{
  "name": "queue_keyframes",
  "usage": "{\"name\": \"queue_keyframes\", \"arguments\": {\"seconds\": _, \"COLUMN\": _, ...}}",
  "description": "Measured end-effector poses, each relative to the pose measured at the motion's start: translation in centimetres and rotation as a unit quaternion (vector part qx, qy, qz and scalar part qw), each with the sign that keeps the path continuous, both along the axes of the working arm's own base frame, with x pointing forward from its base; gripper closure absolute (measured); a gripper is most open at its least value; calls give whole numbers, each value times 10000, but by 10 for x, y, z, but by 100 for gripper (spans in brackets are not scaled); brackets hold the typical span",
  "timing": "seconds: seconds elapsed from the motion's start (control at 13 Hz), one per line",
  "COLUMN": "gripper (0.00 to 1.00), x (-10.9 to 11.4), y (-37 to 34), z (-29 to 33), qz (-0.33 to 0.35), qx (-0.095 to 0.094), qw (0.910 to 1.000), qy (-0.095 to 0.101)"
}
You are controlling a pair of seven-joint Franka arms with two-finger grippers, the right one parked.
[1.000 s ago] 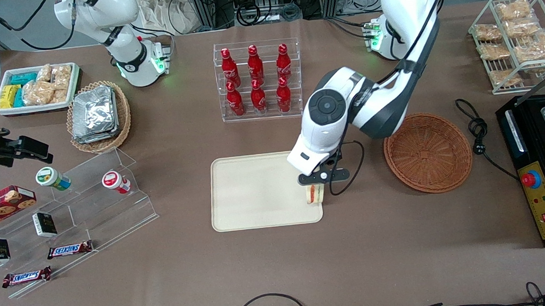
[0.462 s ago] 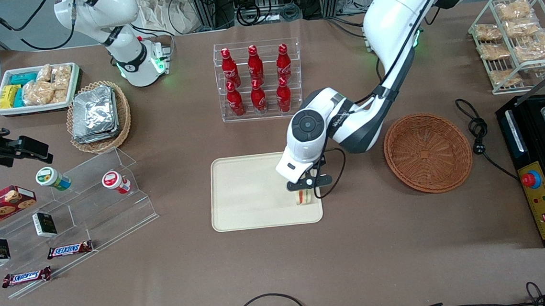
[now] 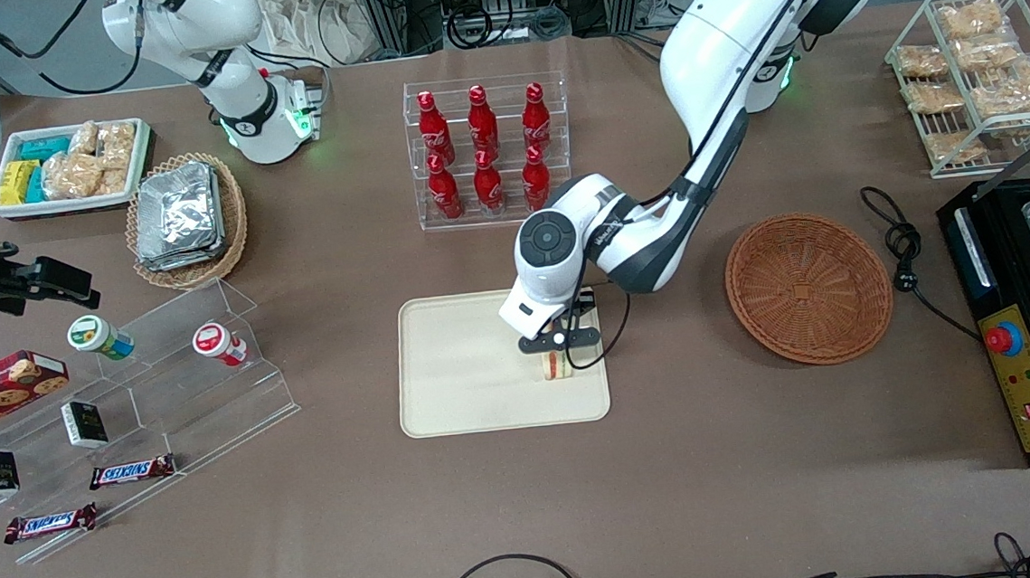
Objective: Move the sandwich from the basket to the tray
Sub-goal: 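Lower the sandwich onto the tray and open the left gripper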
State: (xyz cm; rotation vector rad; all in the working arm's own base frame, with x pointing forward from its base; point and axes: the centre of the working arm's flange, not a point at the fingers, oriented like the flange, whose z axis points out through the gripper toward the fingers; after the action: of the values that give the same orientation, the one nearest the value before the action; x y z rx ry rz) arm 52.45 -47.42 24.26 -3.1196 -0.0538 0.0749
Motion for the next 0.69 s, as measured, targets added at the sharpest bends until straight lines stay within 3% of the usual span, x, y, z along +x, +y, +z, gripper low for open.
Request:
{"name": "queue_keyframes", "arguments": {"seconds": 0.08, "gripper": 64, "x": 1, "y": 1, "z": -2, "qz": -4, "qx": 15, "qw": 10000, "qy": -4}}
{"name": "queue_keyframes", "arguments": {"seconds": 0.54, "gripper": 4, "x": 4, "y": 2, "z": -1, "qz": -21, "qx": 54, "qw": 9999, "qy": -84}}
{"name": "queue_keyframes", "arguments": {"seconds": 0.69, "gripper": 2, "x": 9, "y": 2, "z": 5, "qz": 16, "qx": 19, "qw": 9999, "qy": -137}}
